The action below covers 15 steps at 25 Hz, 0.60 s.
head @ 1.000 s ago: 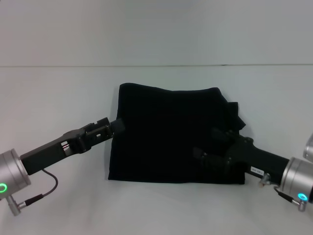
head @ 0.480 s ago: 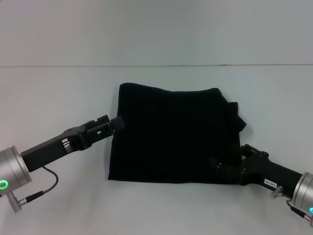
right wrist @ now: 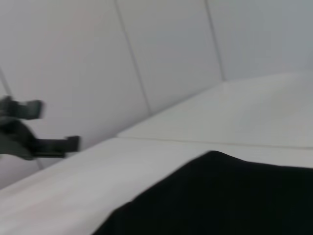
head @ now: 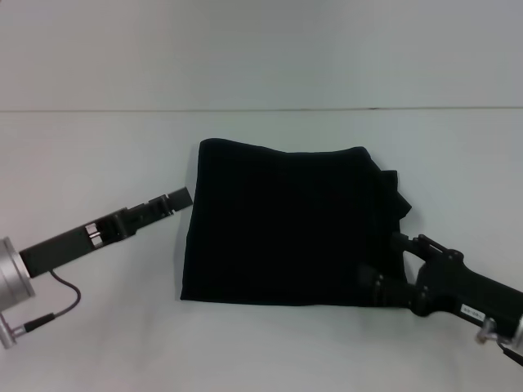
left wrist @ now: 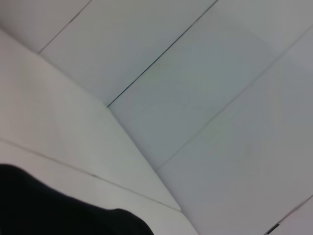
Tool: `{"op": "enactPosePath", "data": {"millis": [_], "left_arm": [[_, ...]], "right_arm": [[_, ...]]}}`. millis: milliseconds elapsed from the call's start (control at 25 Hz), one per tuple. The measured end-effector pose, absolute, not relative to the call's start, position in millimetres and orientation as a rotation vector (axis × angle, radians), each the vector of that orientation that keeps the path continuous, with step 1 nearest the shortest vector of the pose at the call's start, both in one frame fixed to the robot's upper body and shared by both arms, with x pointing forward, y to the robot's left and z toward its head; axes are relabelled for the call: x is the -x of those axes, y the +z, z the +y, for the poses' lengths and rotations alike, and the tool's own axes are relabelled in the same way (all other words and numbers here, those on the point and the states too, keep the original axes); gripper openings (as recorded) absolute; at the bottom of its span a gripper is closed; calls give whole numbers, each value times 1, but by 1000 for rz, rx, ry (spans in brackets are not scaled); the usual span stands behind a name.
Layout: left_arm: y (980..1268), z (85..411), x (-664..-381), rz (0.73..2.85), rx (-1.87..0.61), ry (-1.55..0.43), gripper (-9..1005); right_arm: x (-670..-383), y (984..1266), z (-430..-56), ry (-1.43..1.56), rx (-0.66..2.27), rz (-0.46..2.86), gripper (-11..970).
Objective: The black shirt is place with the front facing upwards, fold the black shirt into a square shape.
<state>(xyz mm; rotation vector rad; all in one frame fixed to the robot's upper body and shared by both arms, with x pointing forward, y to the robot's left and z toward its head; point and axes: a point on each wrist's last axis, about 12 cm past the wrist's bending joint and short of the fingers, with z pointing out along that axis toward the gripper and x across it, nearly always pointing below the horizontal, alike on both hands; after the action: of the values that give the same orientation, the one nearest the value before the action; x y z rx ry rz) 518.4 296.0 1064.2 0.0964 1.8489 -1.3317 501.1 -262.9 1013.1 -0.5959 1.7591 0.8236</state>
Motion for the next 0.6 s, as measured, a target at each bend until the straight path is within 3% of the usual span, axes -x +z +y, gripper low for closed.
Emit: {"op": "enactPosePath", "data": {"millis": [200,480,600], "left_arm": [[1068,308,-528,1991,67,-1402,950],[1060,308,-543,2403,255,-1382,950],[1064,305,-548,2425,269,-1384,950]], "right_arm": [[-478,1014,-271,842,666,1688,945],[-451,1007,-281,822,678,1668,945],[-448,1004,-281,825,674,1680,945]]}}
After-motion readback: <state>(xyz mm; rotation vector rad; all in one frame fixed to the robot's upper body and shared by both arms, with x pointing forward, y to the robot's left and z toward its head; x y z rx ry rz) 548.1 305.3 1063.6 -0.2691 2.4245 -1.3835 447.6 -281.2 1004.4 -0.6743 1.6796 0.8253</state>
